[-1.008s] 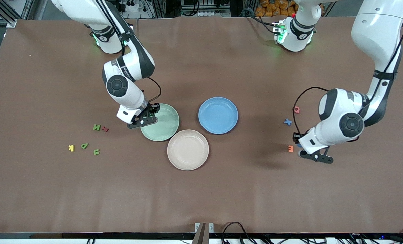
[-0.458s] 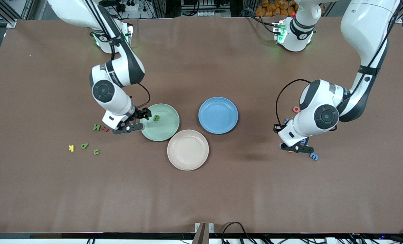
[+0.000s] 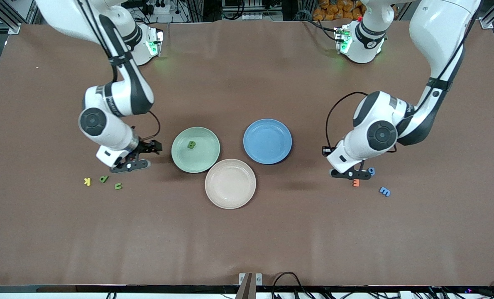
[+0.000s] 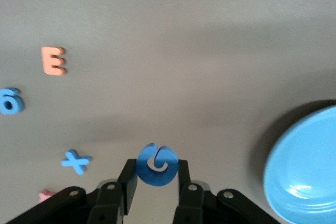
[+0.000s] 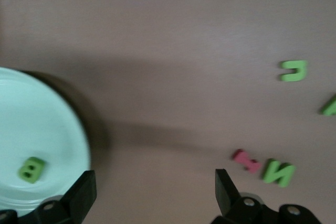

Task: Sort letters by color into matching plates
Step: 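Carry the blue G over the blue plate while the right gripper returns to the letters, then set the G on the blue plate while the right gripper grasps a green letter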

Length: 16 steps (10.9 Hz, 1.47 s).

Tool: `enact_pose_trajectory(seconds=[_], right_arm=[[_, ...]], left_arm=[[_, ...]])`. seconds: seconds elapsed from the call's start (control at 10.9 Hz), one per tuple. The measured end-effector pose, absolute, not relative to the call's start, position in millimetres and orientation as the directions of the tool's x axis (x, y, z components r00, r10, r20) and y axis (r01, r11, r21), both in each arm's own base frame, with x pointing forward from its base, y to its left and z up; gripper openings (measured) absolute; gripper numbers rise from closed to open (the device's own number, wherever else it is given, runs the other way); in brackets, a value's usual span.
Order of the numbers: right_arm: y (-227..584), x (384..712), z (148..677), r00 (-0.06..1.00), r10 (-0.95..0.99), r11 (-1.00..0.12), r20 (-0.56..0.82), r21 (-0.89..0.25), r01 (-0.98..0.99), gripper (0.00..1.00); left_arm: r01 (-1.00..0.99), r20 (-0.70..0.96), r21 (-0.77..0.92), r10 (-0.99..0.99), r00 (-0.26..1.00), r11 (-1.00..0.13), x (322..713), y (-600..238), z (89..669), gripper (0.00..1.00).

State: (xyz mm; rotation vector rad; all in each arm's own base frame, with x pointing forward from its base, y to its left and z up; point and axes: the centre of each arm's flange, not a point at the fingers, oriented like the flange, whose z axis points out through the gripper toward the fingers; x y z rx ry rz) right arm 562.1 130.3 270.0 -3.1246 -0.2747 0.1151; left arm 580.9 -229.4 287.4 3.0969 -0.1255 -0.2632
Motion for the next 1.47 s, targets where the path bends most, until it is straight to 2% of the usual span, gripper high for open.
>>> enact_pose_trajectory(seconds=[0.46,0.92,1.47], right_arm=[[45,594,278,0.988,0.147,-0.989,-0.039,-0.007,0.147,1.00],[1,624,230,0.954,0.301,-0.952,0.000,0.059,0.301,1.00],[9,631,193,0.928,0.368,-0.930,0.056,0.048,0.365,1.00]], left_arm=[[-0.023,-0.179,0.006,-0.023,0.984,-1.000,549,-286,286,0.36],[0.033,-0.181,-0.020,0.036,0.983,-0.999,520,-332,283,0.36],[0.132,-0.154,0.006,0.130,0.979,-0.991,490,-383,265,0.36]])
